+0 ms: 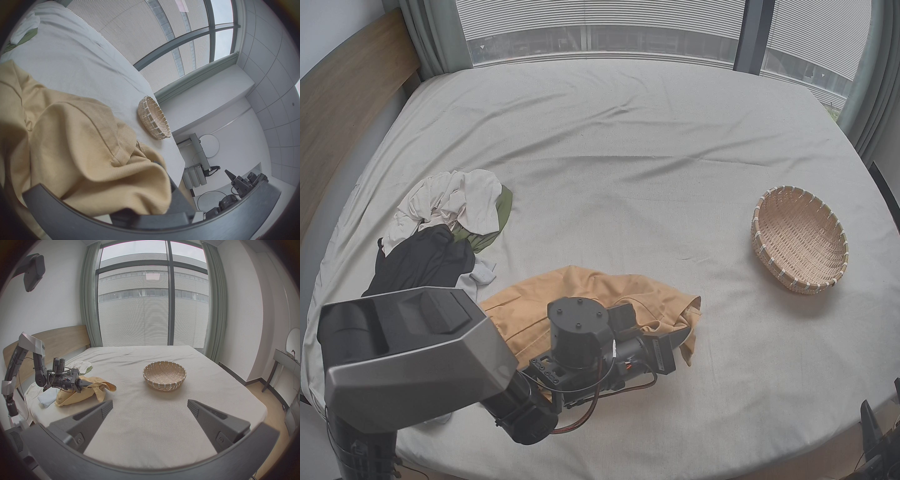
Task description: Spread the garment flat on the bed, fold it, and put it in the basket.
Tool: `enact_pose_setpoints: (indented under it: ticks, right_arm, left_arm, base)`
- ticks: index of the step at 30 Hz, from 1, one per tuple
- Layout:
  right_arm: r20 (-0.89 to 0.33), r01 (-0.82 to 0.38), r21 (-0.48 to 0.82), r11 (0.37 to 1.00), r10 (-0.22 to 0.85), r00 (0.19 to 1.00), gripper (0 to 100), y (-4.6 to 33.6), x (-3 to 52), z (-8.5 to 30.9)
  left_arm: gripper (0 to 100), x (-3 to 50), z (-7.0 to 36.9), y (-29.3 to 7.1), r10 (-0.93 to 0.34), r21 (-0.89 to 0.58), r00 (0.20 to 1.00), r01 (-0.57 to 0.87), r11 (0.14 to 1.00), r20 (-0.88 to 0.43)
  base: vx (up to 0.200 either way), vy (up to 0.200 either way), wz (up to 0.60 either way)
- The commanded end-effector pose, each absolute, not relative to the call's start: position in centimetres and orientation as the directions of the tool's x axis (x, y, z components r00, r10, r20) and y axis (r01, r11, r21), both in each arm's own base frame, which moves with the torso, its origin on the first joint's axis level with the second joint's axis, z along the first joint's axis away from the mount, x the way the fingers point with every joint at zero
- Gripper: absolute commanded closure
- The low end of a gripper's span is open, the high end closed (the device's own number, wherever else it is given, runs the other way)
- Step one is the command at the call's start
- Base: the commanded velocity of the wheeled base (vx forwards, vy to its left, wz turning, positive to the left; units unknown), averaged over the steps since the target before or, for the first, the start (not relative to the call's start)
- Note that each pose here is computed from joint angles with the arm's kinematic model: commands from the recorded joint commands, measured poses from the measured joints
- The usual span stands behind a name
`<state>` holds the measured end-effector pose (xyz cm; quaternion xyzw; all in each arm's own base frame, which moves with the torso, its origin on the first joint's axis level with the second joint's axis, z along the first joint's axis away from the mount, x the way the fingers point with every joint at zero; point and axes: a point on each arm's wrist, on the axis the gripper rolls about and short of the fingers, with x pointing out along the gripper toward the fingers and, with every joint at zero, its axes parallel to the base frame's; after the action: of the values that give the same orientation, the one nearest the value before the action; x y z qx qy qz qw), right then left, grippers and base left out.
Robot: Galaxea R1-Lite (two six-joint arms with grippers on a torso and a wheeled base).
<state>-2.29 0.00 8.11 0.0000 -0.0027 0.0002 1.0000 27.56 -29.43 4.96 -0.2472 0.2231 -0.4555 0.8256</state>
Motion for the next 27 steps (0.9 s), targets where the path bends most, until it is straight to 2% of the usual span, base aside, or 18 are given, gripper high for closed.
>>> enact_pose_setpoints:
  ticks: [1, 21, 22, 27]
  right_arm:
    - [0.0, 0.0, 0.0, 1.0, 0.0, 1.0, 0, 0.0, -2.2, 7.6]
    - [0.0, -0.002, 0.0, 1.0, 0.002, 1.0, 0, 0.0, -2.2, 7.6]
    - [0.0, -0.002, 0.0, 1.0, 0.002, 1.0, 0, 0.0, -2.2, 7.6]
    - [0.0, 0.0, 0.002, 1.0, 0.0, 1.0, 0, 0.0, -2.2, 7.6]
  left_arm:
    - [100, 27.5, 3.3, -29.5, -0.858, -0.617, 0.481, 0.624, 0.48, -0.182]
    - [100, 26.9, 3.0, -30.5, -0.872, -0.616, 0.456, 0.639, 0.46, -0.177]
    - [0, 26.9, 3.0, -30.5, -0.872, -0.616, 0.456, 0.639, 0.46, -0.177]
    - [0, 26.4, 2.5, -31.3, -0.878, -0.616, 0.442, 0.644, 0.453, -0.183]
  base:
    - [0.0, 0.0, 0.0]
    - [0.0, 0.0, 0.0]
    - [0.0, 0.0, 0.0]
    - [0.0, 0.0, 0.0]
